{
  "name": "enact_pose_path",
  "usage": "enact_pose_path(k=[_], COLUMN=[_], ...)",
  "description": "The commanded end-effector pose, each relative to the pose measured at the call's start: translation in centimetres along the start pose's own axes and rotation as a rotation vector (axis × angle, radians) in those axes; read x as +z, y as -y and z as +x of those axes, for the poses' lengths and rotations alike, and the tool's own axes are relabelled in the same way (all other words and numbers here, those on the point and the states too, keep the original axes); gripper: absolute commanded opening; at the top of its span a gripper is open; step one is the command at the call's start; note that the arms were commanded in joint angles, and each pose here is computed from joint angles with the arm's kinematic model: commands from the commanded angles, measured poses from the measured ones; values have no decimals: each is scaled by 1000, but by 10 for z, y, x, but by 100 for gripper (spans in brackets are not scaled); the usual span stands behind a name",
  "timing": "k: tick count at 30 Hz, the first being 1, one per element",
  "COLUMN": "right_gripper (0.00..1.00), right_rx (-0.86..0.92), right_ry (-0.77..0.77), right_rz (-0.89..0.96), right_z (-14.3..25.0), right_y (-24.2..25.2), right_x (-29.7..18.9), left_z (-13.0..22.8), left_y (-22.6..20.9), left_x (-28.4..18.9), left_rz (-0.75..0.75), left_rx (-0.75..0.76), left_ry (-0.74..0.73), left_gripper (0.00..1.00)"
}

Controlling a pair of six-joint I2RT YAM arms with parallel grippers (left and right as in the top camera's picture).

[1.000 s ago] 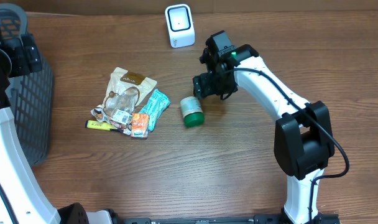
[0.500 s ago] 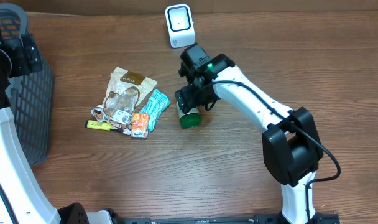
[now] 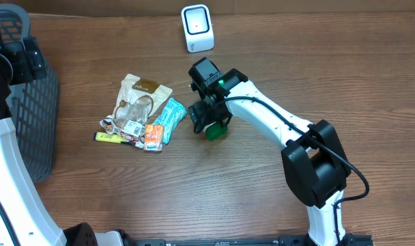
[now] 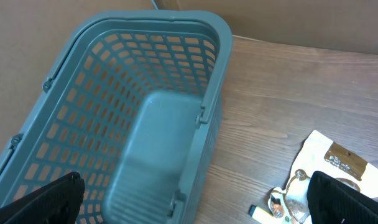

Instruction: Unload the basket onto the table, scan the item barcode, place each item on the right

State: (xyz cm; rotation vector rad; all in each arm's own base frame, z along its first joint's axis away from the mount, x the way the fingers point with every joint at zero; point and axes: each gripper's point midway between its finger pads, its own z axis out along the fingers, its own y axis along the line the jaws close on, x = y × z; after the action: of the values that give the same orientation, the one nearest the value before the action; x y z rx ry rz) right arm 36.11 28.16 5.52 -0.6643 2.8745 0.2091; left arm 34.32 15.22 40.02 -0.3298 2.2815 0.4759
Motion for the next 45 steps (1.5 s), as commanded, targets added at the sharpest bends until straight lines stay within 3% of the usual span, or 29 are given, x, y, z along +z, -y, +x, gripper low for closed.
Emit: enact_pose_path(k=[1, 15, 30, 37, 45], right_gripper=[84, 75, 75, 77, 82], right_rx=[18, -33, 33, 74, 97], right_ry=[0, -18, -22, -39, -42], right_rz=[21, 36, -437, -404, -195], right_z=[4, 12, 11, 16, 17], right_y=[8, 33, 35, 58, 102], right_x=[8, 20, -2, 9, 23], left_z=[-1, -1, -1, -1, -1], left_y=[-3, -3, -3, -3, -3], left_x=[1, 1, 1, 1, 1], left_rz=[-10, -10, -10, -10, -10], left_rx=[10, 10, 10, 10, 10], left_ry=[1, 1, 1, 1, 1], left_gripper=[100, 100, 100, 100, 100])
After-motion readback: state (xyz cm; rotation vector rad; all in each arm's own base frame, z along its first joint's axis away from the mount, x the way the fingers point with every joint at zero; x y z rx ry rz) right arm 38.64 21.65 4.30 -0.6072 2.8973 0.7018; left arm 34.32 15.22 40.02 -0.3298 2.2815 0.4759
